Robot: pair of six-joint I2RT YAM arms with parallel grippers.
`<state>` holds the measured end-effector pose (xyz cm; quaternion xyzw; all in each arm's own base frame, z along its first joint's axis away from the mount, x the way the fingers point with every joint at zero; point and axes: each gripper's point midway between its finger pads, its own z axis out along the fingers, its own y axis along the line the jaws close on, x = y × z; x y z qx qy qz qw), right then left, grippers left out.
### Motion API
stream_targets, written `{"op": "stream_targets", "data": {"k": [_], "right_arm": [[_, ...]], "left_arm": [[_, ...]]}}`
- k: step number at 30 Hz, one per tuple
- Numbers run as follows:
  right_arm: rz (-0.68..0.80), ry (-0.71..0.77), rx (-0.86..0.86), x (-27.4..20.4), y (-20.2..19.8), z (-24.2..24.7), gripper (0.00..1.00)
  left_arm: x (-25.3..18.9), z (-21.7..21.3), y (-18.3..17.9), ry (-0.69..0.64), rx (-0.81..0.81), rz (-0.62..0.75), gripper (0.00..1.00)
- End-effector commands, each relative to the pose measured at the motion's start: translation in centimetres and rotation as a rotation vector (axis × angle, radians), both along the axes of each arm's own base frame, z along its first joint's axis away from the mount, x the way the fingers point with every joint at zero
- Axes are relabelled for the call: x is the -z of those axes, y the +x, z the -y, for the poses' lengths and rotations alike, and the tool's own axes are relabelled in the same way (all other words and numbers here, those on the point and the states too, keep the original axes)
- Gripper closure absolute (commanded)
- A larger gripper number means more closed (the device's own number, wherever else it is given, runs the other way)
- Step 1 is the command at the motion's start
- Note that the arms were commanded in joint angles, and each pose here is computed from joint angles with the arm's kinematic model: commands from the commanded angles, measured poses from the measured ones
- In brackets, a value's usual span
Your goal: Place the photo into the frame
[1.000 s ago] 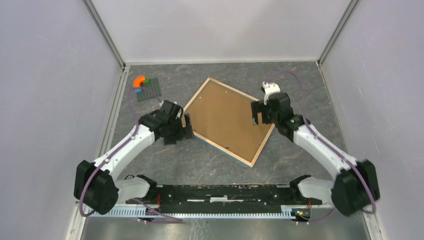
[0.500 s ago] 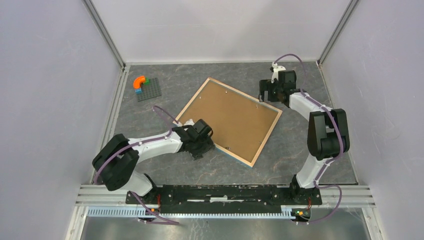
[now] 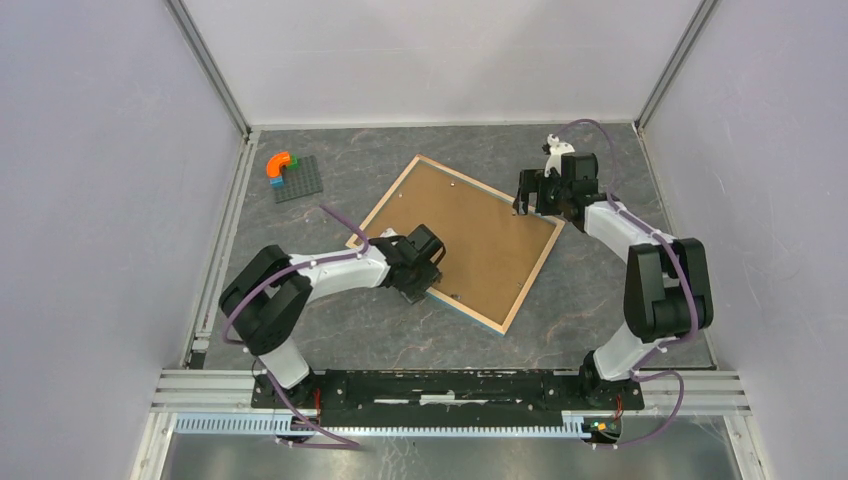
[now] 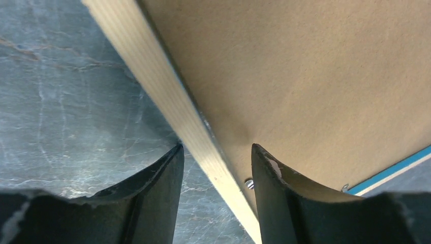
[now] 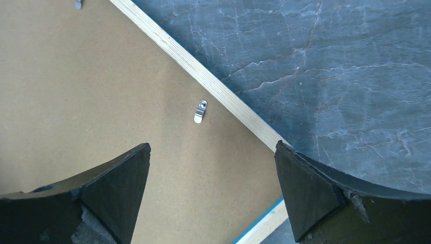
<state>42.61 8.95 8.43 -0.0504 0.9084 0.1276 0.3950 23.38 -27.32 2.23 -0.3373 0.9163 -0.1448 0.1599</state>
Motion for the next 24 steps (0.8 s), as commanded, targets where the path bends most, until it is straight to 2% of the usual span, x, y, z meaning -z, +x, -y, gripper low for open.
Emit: {"op": "stream_targets", "data": {"k": [1, 2, 4, 8, 10, 13, 17, 19, 22, 24], "right_arm": [[0.086, -0.007, 0.015, -3.0, 0.1, 0.4, 0.03], [0.084, -0.021, 0.023, -3.0, 0.0, 0.7, 0.03], [0.085, -0.044, 0.033, -3.3, -0.4, 1.1, 0.03], [0.086, -0.03, 0.037, -3.7, -2.0, 1.1, 0.03], [0.078, -0.019, 0.027, -3.4, -3.5, 0.5, 0.03], [0.022, -0.063, 0.013, -1.6, -6.2, -0.2, 0.03], [-0.086, -0.125, 0.003, 0.7, -9.4, -0.8, 0.08], [-0.11, -0.126, -0.003, 1.2, -10.4, -0.9, 0.1], [-0.101, -0.126, 0.007, 1.2, -11.2, -1.0, 0.1], [-0.11, -0.132, -0.012, 1.4, -11.6, -1.5, 0.1]], "left_arm": [[2.5, -2.9, -0.3, 0.221, -0.035, -0.069, 0.43], [2.5, -3.2, -0.3, 0.259, -0.008, -0.079, 0.46], [2.7, -4.0, -0.2, 0.338, 0.068, -0.094, 0.6], [3.0, -6.1, -0.6, 0.476, 0.336, -0.11, 0.65], [2.6, -8.6, -0.7, 0.557, 0.428, -0.112, 0.75], [1.3, -11.5, -0.1, 0.638, 0.573, -0.085, 0.81], [0.3, -13.8, 0.3, 0.679, 0.741, -0.089, 0.9], [0.2, -14.8, 0.5, 0.667, 0.759, -0.108, 0.98], [0.4, -14.2, 0.2, 0.581, 0.833, -0.112, 0.98], [0.2, -13.9, 0.2, 0.57, 0.888, -0.102, 0.98]]}}
